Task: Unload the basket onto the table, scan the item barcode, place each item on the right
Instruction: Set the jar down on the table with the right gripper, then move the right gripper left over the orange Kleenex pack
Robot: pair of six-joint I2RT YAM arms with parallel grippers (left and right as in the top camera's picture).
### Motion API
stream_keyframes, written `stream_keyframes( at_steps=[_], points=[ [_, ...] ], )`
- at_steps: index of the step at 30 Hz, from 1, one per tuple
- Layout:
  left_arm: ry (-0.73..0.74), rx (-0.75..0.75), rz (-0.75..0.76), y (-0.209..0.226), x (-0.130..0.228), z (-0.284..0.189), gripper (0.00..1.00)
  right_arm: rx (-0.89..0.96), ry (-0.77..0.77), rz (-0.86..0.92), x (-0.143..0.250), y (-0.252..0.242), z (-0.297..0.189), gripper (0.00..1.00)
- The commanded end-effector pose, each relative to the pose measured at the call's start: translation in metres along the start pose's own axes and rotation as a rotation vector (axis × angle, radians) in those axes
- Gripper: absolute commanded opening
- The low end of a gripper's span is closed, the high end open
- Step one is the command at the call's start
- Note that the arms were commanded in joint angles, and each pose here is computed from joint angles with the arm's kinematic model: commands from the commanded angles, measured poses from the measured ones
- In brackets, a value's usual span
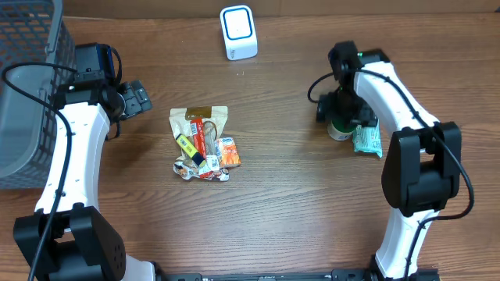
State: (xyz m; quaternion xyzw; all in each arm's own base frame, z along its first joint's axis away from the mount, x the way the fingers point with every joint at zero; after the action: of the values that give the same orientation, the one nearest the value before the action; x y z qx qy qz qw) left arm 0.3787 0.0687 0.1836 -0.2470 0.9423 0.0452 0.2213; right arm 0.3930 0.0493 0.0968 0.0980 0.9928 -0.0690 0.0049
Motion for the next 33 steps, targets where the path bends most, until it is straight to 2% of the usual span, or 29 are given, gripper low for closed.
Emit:
stream_keyframes(
  at_steps=[1,3,7,11,16,26,33],
  points=[
    [-0.028,0.015,0.015,-0.002,-0.006,-0.009,1.00,-0.057,-0.146,0.027,-0.017,-0.003,-0.057,0.99],
    [-0.028,0.015,0.015,-0.002,-0.006,-0.009,1.00,-0.076,-0.163,0.021,-0.016,0.000,-0.072,0.98],
    [-0.028,0.015,0.015,-0.002,-0.006,-0.009,1.00,-0.206,-0.127,-0.007,-0.006,0.020,-0.083,0.88],
    [-0.028,0.015,0.015,-0.002,-0.006,-0.009,1.00,-0.376,-0.064,-0.050,0.007,0.052,-0.087,0.70],
    [-0.028,0.015,0.015,-0.002,-0.006,-0.009,1.00,-0.475,-0.048,-0.134,0.022,0.090,-0.096,0.58],
    [-0.028,0.015,0.015,-0.002,-0.006,-0.009,1.00,-0.524,-0.086,-0.287,0.058,0.163,-0.108,0.50],
    [-0.028,0.015,0.015,-0.002,-0.006,-0.009,1.00,-0.540,-0.085,-0.383,0.088,0.201,-0.096,0.46]
  ],
)
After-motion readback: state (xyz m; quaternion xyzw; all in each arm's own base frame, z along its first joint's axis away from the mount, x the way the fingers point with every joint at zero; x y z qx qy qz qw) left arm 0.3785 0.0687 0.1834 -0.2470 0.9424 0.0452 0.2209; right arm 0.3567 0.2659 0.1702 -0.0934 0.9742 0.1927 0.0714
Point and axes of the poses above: each gripper's point midway between its finger pads, its own z axis out along the fingers, its own y axis along the line the jaws close on, x = y × z, the point moved 4 cm from there along -z, back along the fingers, and after that the axes turned 1 degree about -z, right-handed, at the moved point
